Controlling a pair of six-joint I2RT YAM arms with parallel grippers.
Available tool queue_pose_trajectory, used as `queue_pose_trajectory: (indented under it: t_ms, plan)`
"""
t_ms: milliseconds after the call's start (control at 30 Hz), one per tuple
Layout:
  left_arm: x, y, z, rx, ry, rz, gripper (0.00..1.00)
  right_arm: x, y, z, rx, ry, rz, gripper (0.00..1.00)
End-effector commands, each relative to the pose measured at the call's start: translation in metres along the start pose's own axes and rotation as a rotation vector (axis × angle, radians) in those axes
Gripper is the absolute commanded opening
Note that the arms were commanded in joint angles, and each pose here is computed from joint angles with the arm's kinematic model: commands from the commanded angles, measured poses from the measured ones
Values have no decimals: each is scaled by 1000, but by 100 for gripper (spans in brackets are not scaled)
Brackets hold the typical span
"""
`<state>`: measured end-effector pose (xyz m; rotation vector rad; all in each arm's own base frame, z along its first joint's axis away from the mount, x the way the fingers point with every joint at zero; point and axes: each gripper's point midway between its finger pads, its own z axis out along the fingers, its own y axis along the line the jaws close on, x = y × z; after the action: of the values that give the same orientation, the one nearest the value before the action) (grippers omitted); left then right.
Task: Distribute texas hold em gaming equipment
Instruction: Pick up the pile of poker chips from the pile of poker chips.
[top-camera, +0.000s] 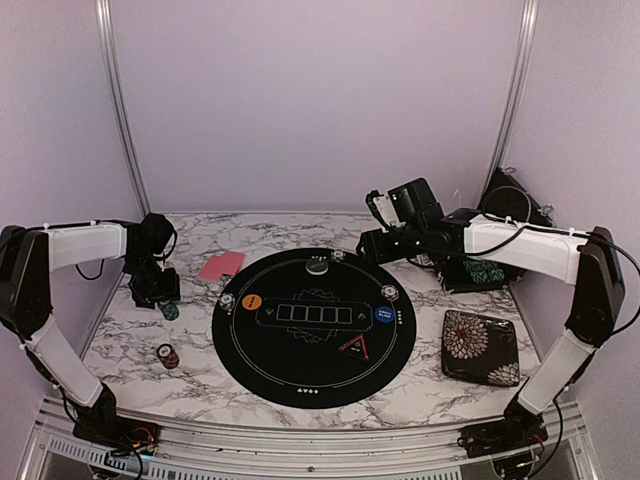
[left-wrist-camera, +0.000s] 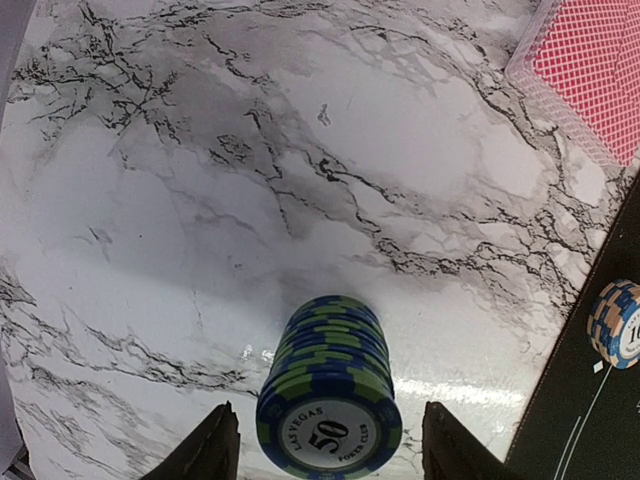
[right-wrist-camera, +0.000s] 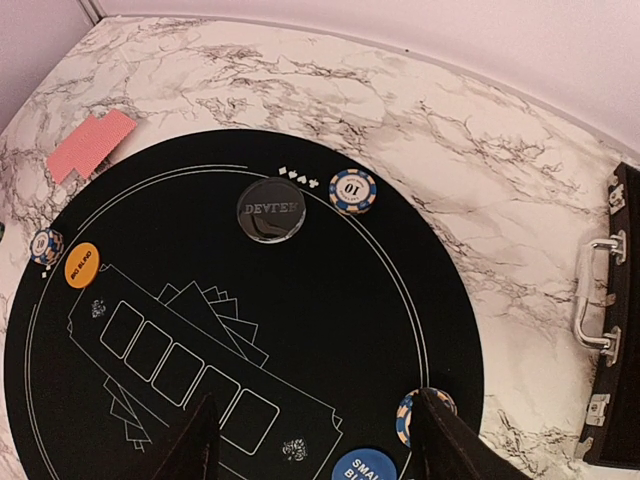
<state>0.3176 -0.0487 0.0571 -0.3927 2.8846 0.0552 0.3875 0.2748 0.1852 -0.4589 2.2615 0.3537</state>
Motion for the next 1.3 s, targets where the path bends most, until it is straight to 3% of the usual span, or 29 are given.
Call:
queue_pose_trajectory:
  t_ms: [0, 1267]
  plan:
    - [-10, -3, -1, 12, -16, 3, 63, -12, -2, -4, -3, -36, 10, 63]
    - [-11, -3, 8, -8, 6, 19, 53, -10, -5, -3, 3, -31, 15, 63]
